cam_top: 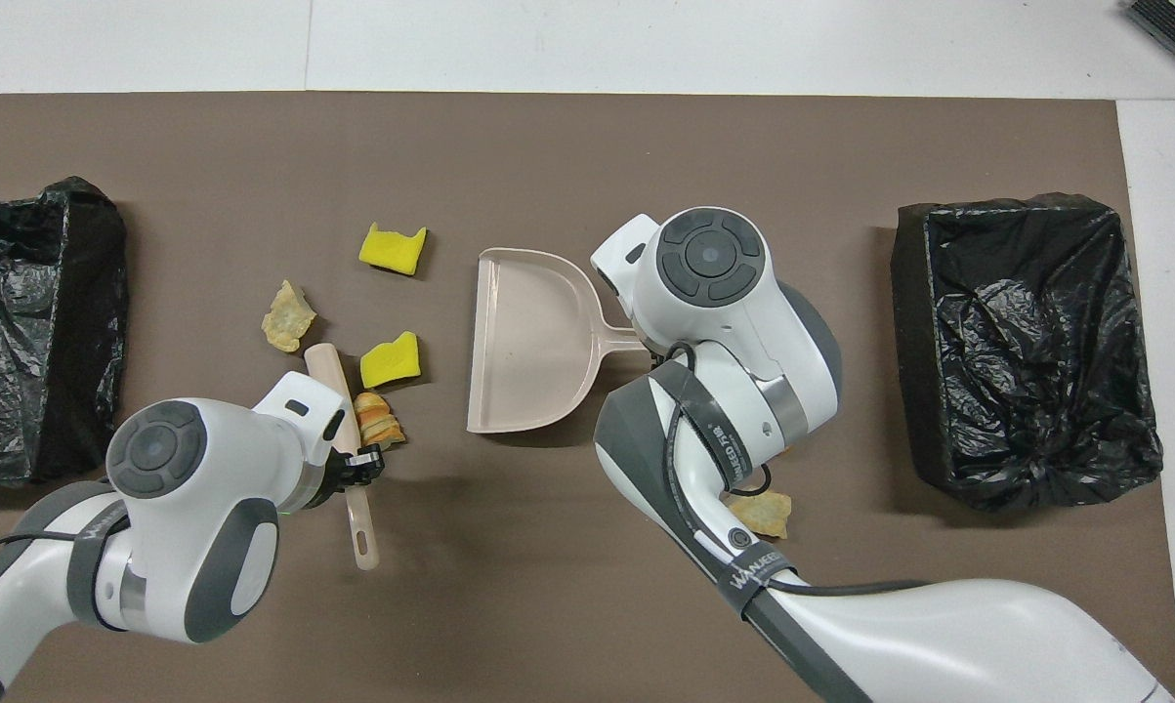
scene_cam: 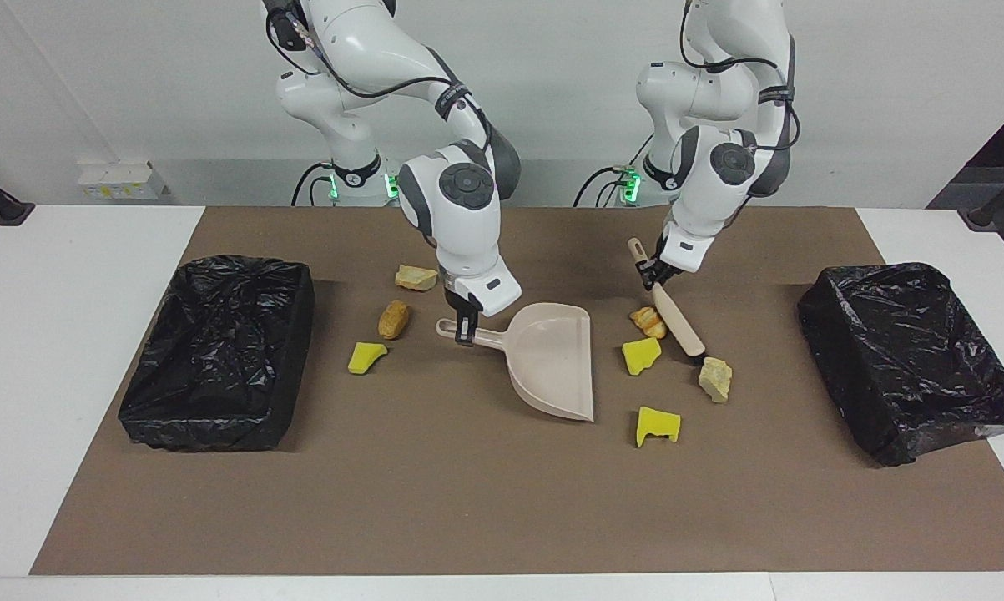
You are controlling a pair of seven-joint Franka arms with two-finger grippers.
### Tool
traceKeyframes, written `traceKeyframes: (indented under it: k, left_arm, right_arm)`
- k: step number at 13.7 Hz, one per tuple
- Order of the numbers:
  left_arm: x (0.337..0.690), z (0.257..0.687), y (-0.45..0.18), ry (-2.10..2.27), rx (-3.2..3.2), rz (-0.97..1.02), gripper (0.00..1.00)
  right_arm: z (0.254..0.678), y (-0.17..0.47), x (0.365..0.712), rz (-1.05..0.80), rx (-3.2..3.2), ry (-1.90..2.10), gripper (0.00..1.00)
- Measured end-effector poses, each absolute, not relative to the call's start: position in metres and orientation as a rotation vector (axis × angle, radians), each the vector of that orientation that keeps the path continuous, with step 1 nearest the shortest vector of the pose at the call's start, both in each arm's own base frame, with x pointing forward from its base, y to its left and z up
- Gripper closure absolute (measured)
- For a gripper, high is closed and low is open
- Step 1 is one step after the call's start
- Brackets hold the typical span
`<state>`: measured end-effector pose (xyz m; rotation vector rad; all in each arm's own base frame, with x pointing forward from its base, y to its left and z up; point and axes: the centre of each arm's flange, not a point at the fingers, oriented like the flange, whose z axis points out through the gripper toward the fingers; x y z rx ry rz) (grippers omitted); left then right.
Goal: Sweep and dump trash in bin
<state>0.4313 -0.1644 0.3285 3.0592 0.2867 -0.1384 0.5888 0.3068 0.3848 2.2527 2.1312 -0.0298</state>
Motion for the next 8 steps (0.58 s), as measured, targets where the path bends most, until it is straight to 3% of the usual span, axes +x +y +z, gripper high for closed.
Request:
traceKeyframes:
  k: [4, 8]
  left_arm:
    - [0.443, 0.326, -0.175, -0.001, 3.065, -0.124, 0.75]
    - [0.430, 0.327, -0.222, -0.137, 3.032, -0.137, 0.75]
  right_arm:
    - [0.378, 0.311, 0.591, -0.050, 2.166, 2.183, 0.69]
    - [0.374, 0.314, 0.594, -0.056, 2.145, 2.196, 0.69]
